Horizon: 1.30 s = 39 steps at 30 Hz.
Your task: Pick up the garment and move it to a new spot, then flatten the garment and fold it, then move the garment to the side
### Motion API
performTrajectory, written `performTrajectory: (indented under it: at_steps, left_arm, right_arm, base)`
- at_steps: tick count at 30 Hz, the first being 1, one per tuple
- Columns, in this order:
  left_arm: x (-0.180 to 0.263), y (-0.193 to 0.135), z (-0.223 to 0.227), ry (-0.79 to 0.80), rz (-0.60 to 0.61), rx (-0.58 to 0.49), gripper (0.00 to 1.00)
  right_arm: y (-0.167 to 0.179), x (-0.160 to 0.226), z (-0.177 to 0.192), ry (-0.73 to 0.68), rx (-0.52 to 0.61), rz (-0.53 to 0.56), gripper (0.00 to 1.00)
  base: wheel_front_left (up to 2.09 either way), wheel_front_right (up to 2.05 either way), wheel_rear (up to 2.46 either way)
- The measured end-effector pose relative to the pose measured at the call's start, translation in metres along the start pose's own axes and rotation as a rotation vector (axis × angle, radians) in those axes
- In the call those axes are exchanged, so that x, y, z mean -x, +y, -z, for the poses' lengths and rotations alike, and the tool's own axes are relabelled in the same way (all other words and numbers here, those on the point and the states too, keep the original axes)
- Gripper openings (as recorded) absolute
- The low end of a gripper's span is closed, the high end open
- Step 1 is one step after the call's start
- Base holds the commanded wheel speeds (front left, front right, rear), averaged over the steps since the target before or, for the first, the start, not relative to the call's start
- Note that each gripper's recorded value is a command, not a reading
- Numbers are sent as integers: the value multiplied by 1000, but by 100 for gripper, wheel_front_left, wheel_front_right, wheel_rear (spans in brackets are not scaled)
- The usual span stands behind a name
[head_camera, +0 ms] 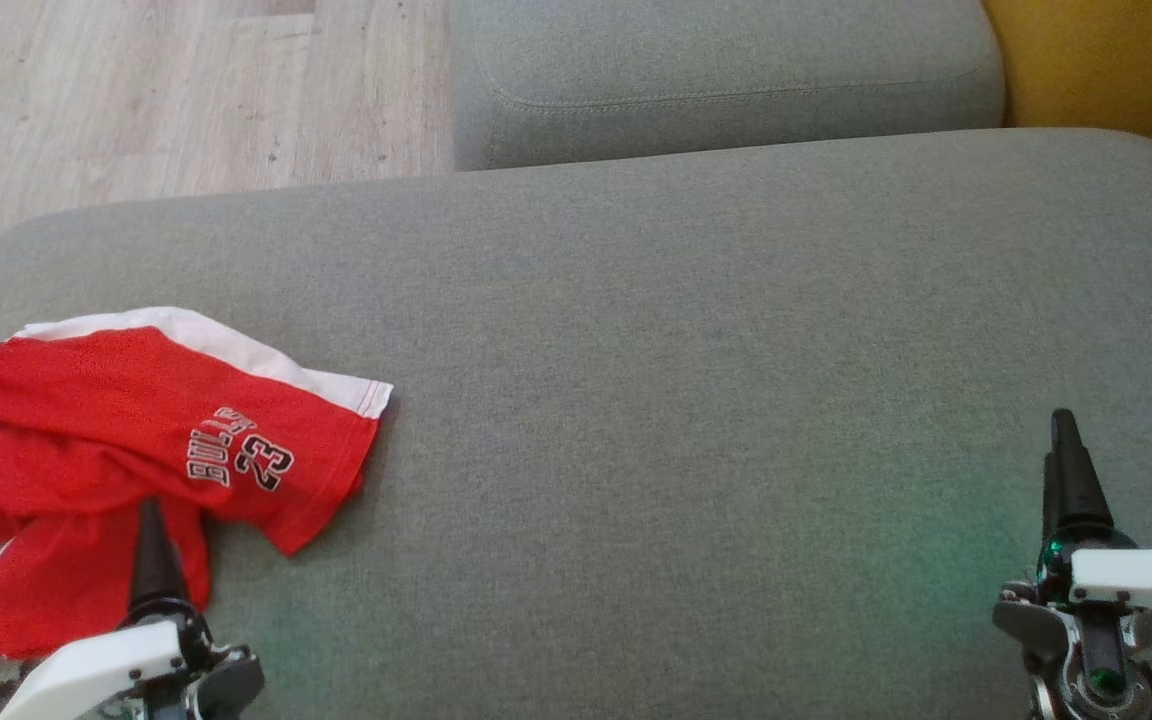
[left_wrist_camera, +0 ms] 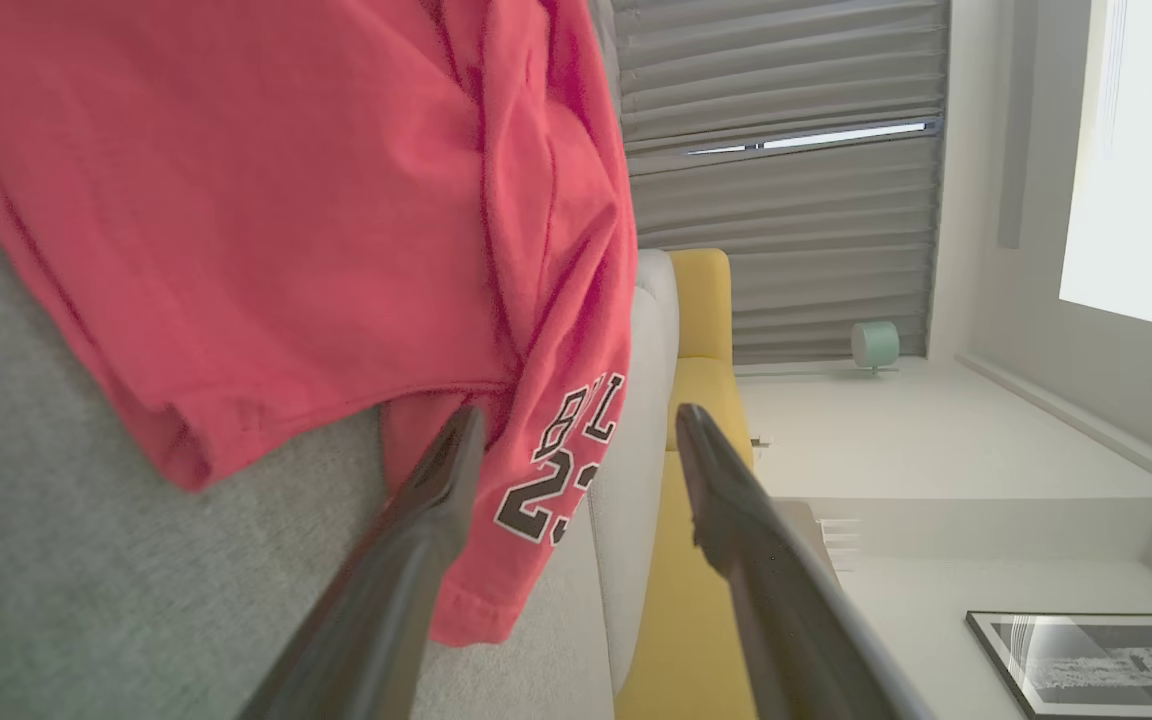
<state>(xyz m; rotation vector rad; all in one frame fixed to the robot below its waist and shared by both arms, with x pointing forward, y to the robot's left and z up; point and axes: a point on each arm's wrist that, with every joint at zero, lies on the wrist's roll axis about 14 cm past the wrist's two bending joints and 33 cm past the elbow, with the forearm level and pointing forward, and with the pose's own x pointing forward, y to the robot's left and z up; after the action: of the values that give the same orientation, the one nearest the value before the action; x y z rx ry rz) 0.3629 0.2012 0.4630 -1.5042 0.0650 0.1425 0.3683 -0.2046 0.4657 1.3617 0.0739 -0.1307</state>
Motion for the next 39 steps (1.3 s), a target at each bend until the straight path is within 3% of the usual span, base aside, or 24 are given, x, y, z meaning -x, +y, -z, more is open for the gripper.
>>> performTrajectory:
  at_steps: [19, 39]
  left_arm:
    - [-5, -24, -17, -72, 68, -228, 100]
    - [-9, -57, 21, -14, 192, -599, 100]
  right_arm:
    - [37, -5, 2, -19, 421, -113, 100]
    - [51, -7, 15, -21, 742, -175, 100]
  base:
    - [0, 0, 0]
    - [0, 0, 0]
